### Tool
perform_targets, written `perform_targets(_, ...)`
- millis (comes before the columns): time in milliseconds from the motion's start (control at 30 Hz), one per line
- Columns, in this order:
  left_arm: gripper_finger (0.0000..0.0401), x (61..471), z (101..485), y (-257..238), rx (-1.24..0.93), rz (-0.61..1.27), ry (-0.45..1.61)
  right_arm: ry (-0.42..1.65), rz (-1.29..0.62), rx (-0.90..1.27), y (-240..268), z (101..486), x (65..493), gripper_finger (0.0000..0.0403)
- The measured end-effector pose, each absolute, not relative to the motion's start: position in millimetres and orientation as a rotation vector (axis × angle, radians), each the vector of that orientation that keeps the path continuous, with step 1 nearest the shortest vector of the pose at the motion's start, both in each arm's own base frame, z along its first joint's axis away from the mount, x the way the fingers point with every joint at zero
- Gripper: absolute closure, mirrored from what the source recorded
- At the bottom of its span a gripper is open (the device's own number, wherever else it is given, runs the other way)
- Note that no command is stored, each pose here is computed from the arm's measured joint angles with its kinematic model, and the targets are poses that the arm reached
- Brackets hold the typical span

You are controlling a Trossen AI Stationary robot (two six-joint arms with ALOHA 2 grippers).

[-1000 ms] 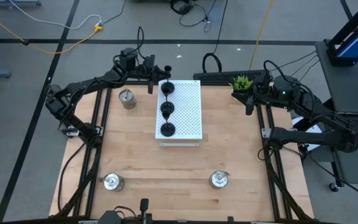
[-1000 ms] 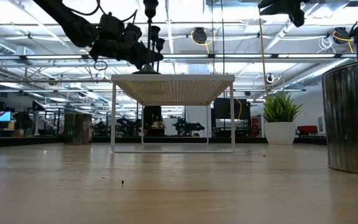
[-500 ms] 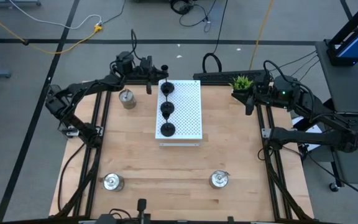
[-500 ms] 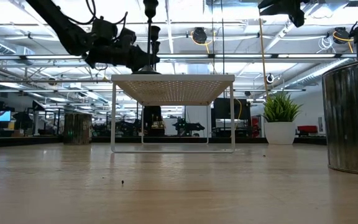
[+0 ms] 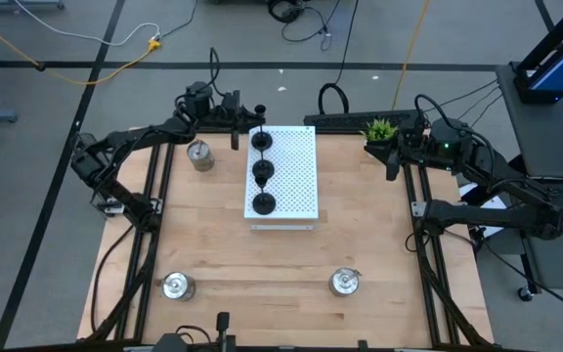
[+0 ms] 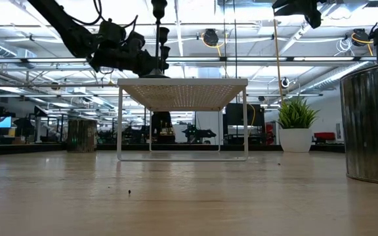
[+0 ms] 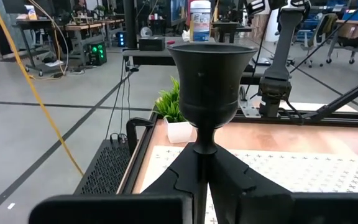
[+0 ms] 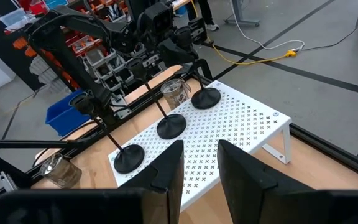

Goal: Pick & Place candle stick holders
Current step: Put the black candle holder on the shelf aligned with the other black candle holder

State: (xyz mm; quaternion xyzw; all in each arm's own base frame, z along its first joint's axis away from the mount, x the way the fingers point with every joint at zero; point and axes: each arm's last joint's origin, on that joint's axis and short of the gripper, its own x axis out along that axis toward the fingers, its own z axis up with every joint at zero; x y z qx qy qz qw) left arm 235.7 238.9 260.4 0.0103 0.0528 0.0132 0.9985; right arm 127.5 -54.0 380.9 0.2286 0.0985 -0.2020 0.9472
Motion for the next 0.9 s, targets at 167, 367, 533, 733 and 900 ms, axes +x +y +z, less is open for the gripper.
perform_targets(167,0.0371,235.7,260.2,238.9,0.01,0.028,0.108,0.2,-0.411,0.465,-54.0,380.9,127.5,0.0314)
perform_targets(367,0.0369,237.7,258.6,236.8,-0.004,0.034,0.124,0.199,-0.411,0.465,-54.0,381.1,127.6,0.0314)
perform_targets(533,0.0369,237.7,258.1,236.9,-0.01,0.038,0.127,0.188,-0.407,0.463,-54.1,382.2,127.9,0.0314)
perform_targets(733,0.0362,237.6,257.3,237.0,-0.014,0.04,0.132,0.187,-0.406,0.463,-54.1,382.2,127.9,0.0314)
perform_targets(900,0.0328,237.3,254.9,237.5,-0.028,0.066,0.151,0.187,-0.406,0.463,-54.0,382.2,127.9,0.0314)
